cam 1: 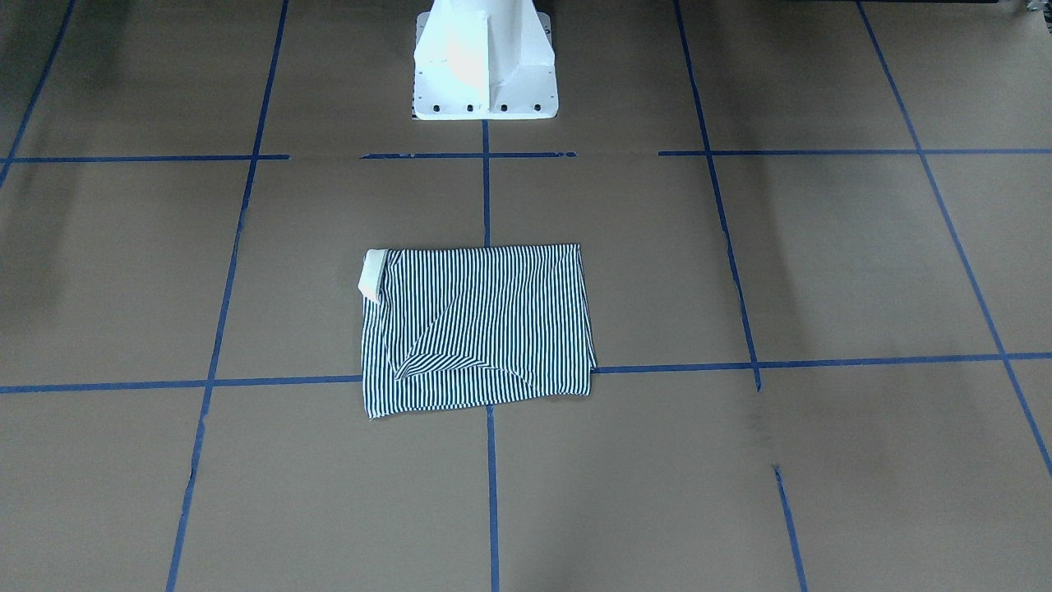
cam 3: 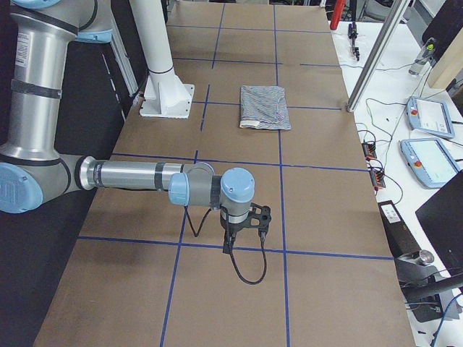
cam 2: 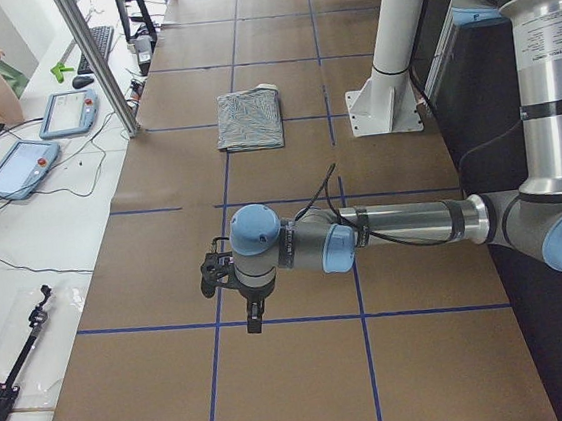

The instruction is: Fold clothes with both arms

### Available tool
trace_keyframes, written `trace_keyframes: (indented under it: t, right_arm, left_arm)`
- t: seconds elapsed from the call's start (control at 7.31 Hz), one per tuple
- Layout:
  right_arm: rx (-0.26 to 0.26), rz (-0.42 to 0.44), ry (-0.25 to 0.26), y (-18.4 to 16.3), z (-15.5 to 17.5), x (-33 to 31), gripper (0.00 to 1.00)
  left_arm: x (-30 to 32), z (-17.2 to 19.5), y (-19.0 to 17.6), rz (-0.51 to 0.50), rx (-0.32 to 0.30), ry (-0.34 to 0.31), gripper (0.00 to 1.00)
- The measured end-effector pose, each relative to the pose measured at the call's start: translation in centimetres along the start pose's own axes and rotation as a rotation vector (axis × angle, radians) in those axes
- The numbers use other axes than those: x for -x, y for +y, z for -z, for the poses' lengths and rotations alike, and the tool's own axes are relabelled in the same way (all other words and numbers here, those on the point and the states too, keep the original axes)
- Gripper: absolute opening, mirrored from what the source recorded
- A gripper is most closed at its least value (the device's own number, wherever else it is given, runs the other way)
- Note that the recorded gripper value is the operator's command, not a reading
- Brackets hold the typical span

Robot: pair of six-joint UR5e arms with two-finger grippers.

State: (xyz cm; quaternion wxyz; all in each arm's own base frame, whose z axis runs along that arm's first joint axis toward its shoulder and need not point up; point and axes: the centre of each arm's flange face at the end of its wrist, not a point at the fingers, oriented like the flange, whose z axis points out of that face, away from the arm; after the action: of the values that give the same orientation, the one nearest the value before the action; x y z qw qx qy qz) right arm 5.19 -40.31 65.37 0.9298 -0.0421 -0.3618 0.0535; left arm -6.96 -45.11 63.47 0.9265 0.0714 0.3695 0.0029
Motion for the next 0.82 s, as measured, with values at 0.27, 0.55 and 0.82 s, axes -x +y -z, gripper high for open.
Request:
trace_keyframes:
  t: [0.27,0.55,0.82]
  right_arm:
    - [-0.001,0.001,-0.004,0.00,0.07,0.11,1.00]
    - [-0.007,0.004,-0.005,-0.33,0.31,0.38,1.00]
    - [-0.015,0.012,0.025,-0.46,0.46,0.22,1.00]
  left_arm:
    - [-0.05,-0.02,-0.01,-0.007,-0.001,0.000,1.00]
    - [0.28,-0.56,0.17,-0.003,0.011,0.000,1.00]
    - [0.41,-0.78,0.35,0.000,0.015,0.000,1.00]
